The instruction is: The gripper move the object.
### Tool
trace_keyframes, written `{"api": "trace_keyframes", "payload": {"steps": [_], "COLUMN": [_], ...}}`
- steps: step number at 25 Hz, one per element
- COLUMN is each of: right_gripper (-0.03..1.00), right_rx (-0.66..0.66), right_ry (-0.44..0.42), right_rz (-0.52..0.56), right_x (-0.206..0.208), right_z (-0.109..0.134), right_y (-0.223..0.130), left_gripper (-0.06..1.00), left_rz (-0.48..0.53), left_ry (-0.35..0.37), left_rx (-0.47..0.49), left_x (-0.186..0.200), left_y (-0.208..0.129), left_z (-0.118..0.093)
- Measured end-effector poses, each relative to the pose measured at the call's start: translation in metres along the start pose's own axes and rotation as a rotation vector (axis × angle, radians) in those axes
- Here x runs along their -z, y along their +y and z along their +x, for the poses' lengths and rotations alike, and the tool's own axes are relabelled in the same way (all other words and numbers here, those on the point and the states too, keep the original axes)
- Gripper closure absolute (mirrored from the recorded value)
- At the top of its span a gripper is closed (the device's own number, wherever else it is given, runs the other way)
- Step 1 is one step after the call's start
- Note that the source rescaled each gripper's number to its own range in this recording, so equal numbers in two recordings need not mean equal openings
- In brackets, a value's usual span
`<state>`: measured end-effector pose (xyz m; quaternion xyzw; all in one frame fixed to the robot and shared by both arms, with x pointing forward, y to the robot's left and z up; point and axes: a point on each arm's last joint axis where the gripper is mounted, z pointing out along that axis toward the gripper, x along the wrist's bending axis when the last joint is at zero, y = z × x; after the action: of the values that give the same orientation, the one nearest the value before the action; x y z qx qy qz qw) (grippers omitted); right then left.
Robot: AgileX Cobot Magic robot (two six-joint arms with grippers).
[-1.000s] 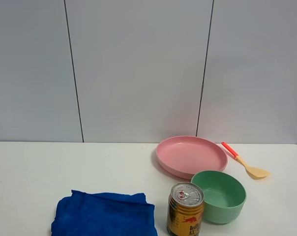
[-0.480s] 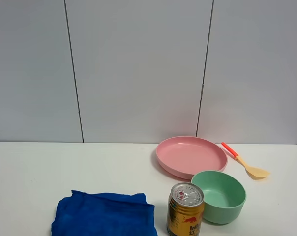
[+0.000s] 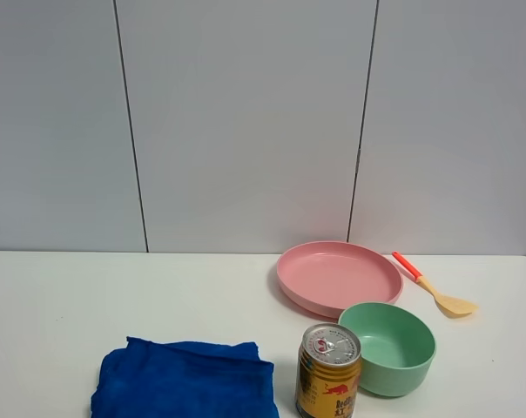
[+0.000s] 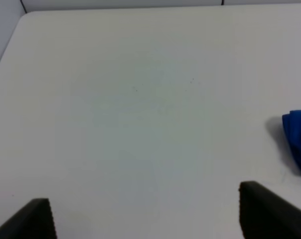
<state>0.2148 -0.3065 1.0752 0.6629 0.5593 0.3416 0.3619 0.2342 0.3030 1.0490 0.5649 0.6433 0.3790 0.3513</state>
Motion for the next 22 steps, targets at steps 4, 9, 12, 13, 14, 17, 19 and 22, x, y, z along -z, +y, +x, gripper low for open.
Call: {"api": "trace_keyframes", "payload": {"steps": [4, 9, 12, 13, 14, 17, 19, 22], "right_gripper": [0.07, 0.07, 0.07, 0.07, 0.07, 0.08, 0.1, 0.12], "right_rx": [0.001, -0.02, 0.002, 0.008, 0.019, 0.06, 0.069, 0.076], "right_ry": [-0.014, 0.059, 0.097, 0.103, 0.103, 0.103, 0.103, 0.103], "right_rz": [0.005, -0.015, -0.02, -0.021, -0.027, -0.036, -0.037, -0.037], "right_x": [-0.004, -0.021, -0.028, -0.028, -0.028, -0.028, -0.028, -0.028], "right_z": [-0.002, 0.006, 0.01, 0.01, 0.01, 0.01, 0.01, 0.01], "right_y": [-0.009, -0.012, -0.015, -0.015, -0.014, -0.014, -0.014, -0.014], "left_gripper": [-0.06, -0.06, -0.06, -0.06, -0.06, -0.06, -0.06, -0.06], "left_rz": [0.0, 0.0, 0.0, 0.0, 0.0, 0.0, 0.0, 0.0], "left_ry": [0.0, 0.0, 0.0, 0.0, 0.0, 0.0, 0.0, 0.0], "left_rx": [-0.001, -0.001, -0.001, -0.001, -0.001, -0.001, -0.001, -0.001], "left_x": [0.0, 0.0, 0.0, 0.0, 0.0, 0.0, 0.0, 0.0], "left_y": [0.0, 0.0, 0.0, 0.0, 0.0, 0.0, 0.0, 0.0], "left_z": [0.0, 0.0, 0.0, 0.0, 0.0, 0.0, 0.0, 0.0]}}
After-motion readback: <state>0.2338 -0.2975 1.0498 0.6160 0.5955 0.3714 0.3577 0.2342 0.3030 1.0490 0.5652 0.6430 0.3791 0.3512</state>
